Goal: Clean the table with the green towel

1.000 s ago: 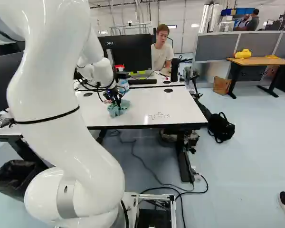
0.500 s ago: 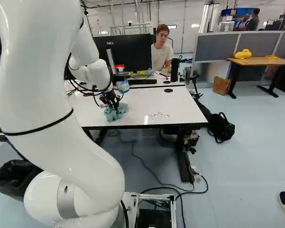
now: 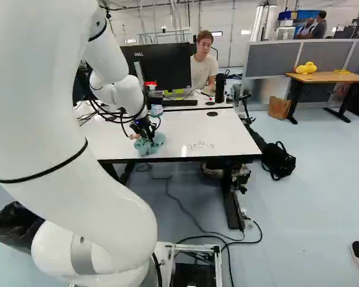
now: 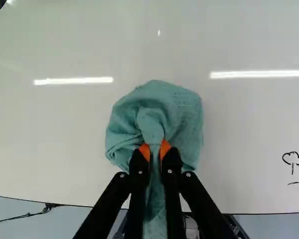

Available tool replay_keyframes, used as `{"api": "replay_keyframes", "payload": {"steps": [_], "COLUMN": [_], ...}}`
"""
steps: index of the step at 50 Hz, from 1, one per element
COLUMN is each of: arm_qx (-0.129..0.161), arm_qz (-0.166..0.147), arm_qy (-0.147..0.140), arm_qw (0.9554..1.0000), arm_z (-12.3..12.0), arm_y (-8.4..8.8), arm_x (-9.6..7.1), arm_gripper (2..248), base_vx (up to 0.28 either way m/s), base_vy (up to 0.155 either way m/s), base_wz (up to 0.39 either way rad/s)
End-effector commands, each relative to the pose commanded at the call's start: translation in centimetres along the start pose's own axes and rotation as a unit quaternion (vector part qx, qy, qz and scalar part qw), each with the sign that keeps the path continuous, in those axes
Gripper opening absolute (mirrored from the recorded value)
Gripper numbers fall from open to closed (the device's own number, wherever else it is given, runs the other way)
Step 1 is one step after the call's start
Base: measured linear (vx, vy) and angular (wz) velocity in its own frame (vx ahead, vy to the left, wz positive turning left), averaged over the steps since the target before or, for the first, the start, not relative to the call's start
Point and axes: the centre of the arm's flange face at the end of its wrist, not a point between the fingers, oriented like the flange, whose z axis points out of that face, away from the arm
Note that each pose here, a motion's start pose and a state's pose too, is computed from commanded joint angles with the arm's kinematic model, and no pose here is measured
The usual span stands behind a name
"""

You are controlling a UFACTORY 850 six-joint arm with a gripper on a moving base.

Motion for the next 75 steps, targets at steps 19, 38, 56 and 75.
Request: {"api": "replay_keyframes", "payload": {"steps": [19, 38, 56, 75], "arm_qx": [-0.015, -0.029, -0.038, -0.035], "arm_qz": [0.035, 0.067, 0.088, 0.081], "arm_qy": [0.004, 0.009, 0.016, 0.022], "arm_qw": [0.9993, 0.9973, 0.9953, 0.9959], "arm_z": [-0.2, 0.3, 1.2, 2.6], "arm_y": [3.4, 6.5, 8.9, 8.4], "arm_x": [0.5, 2.4, 5.2, 8.2], "arm_gripper": [42, 42, 42, 42], "base_vx": [0.000, 0.000, 0.000, 0.000], "base_vy": [0.000, 0.000, 0.000, 0.000], "base_wz": [0.000, 0.000, 0.000, 0.000]}}
